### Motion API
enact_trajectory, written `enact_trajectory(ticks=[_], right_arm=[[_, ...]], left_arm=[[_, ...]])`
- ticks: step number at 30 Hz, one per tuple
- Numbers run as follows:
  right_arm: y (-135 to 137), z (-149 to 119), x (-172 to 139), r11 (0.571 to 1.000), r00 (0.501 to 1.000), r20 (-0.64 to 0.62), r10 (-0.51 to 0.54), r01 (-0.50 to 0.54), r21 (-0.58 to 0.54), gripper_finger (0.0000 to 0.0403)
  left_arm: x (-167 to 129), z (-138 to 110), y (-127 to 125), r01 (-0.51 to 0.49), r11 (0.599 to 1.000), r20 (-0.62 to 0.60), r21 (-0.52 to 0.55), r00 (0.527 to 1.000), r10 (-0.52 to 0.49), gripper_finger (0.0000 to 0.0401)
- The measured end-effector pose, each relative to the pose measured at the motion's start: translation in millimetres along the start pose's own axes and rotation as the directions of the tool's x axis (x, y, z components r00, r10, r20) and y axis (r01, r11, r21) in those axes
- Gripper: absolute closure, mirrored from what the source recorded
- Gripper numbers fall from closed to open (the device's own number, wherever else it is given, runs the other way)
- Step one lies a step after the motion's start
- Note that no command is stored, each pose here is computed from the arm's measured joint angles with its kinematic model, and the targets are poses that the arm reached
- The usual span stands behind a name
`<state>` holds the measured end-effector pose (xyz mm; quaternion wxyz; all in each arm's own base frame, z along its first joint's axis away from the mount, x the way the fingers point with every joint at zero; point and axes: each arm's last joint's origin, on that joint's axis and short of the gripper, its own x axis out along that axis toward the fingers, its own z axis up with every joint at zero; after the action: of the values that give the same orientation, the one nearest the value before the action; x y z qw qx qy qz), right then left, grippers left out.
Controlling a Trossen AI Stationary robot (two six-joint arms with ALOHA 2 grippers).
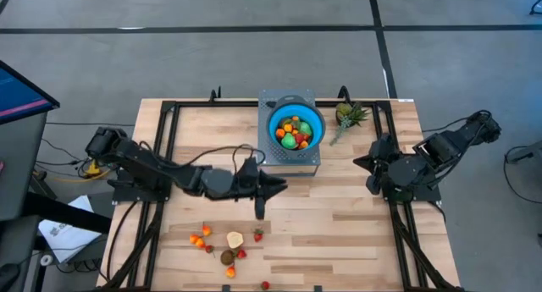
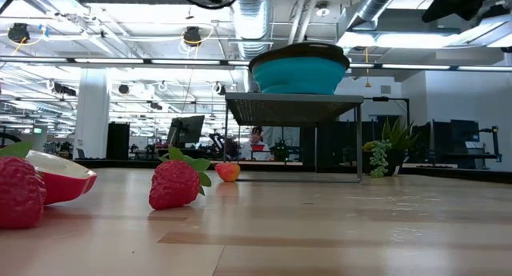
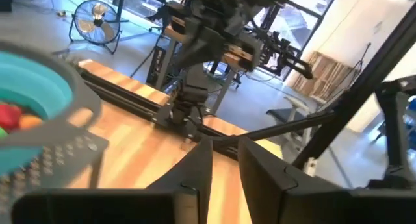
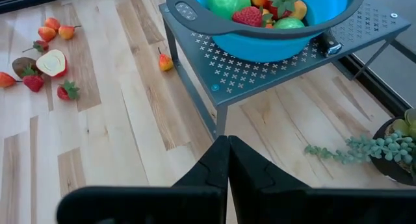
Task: Pick & Place Fruit
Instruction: Put the peach into the strainer bowl
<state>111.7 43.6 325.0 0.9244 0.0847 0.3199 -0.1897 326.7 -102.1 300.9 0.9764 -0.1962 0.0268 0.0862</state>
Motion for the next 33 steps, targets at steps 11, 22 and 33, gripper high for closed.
enact_trajectory(ticks=[11,22,33], right_arm=[[0.0,0.0,0.0,1.0,1.0,0.0,0.0,0.0,-0.023,0.0403],[0.3,-0.2,0.0,1.0,1.0,-0.007,0.008,-0.009,-0.022,0.0403],[0.7,0.0,0.3,1.0,1.0,-0.007,0.009,-0.009,-0.022,0.0403]], left_arm=[[-34.7,-21.2,-44.8,-0.036,0.997,0.031,-0.07,0.999,0.039,0.039],[-50.3,-60.5,-73.1,-0.021,0.969,-0.023,-0.244,1.0,0.016,0.0399],[-36.4,-159.1,-103.8,-0.084,0.883,-0.174,-0.461,0.985,0.002,0.0399]])
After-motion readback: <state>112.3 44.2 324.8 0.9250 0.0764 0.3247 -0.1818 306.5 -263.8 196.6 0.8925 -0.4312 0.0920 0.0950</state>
